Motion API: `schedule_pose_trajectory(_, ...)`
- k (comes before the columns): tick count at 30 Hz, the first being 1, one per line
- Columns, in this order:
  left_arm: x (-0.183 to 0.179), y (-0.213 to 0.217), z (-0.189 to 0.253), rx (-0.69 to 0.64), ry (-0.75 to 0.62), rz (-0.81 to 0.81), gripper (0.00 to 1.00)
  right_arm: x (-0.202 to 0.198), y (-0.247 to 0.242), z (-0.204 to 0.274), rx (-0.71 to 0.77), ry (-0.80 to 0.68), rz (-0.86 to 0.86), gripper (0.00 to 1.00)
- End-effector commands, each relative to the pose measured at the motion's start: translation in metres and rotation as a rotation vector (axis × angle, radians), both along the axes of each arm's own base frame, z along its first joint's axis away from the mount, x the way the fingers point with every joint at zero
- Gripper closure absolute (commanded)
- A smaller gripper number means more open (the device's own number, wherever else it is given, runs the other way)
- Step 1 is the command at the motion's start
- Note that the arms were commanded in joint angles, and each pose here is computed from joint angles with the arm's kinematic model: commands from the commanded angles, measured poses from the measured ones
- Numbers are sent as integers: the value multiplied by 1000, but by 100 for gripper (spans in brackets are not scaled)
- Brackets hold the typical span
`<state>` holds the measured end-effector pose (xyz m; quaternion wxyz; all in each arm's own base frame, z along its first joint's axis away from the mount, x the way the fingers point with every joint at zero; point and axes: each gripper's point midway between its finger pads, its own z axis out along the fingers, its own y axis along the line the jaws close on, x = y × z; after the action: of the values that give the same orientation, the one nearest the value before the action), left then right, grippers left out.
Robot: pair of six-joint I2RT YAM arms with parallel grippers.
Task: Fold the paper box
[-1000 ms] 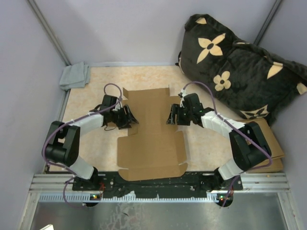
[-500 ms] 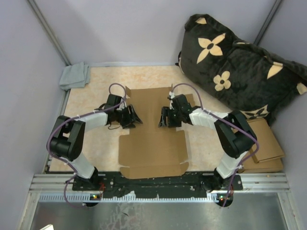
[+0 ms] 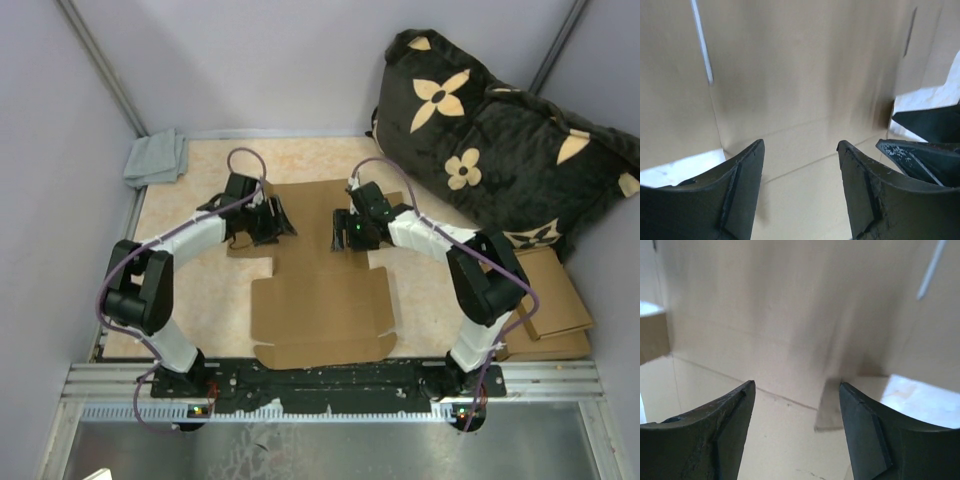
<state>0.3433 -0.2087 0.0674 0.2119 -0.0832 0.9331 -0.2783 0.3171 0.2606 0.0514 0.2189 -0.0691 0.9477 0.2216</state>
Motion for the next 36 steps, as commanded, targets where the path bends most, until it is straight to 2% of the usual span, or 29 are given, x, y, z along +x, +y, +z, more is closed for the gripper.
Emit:
schedule_pose_trajectory(1,42,19,44,146,-142,48,32,48,-17,80,-96,-243,-74,31)
schedule_pose_trajectory(3,59,26,61,171,-174,82,32,57,-33,117,-110,-331,-140,32)
schedule_pose_trajectory(7,92,40,77,209,-231,131,32,66,-65,161,-49,-444,-290,42)
schedule_pose_trajectory(10,120,51,78,238,-242,159,33,58,-76,159,39,-423,-265,41)
schedule_pose_trajectory(14,160,65,60,321,-202,169,35,46,-81,141,7,-373,-211,37)
schedule_pose_trajectory(18,182,68,45,394,-163,141,36,34,-80,130,10,-343,-172,35)
schedule_pose_trajectory(23,194,79,34,461,-163,150,38,22,-85,123,9,-337,-181,34)
schedule_pose_trajectory(26,195,74,24,446,-152,130,41,18,-87,120,8,-332,-182,34)
schedule_pose_trajectory(30,197,70,11,431,-133,117,50,16,-88,117,3,-327,-180,33)
schedule_pose_trajectory(34,197,64,4,401,-130,104,65,17,-89,118,-5,-327,-187,33)
schedule_pose_trajectory(36,198,63,2,395,-136,103,68,19,-90,118,-13,-321,-190,33)
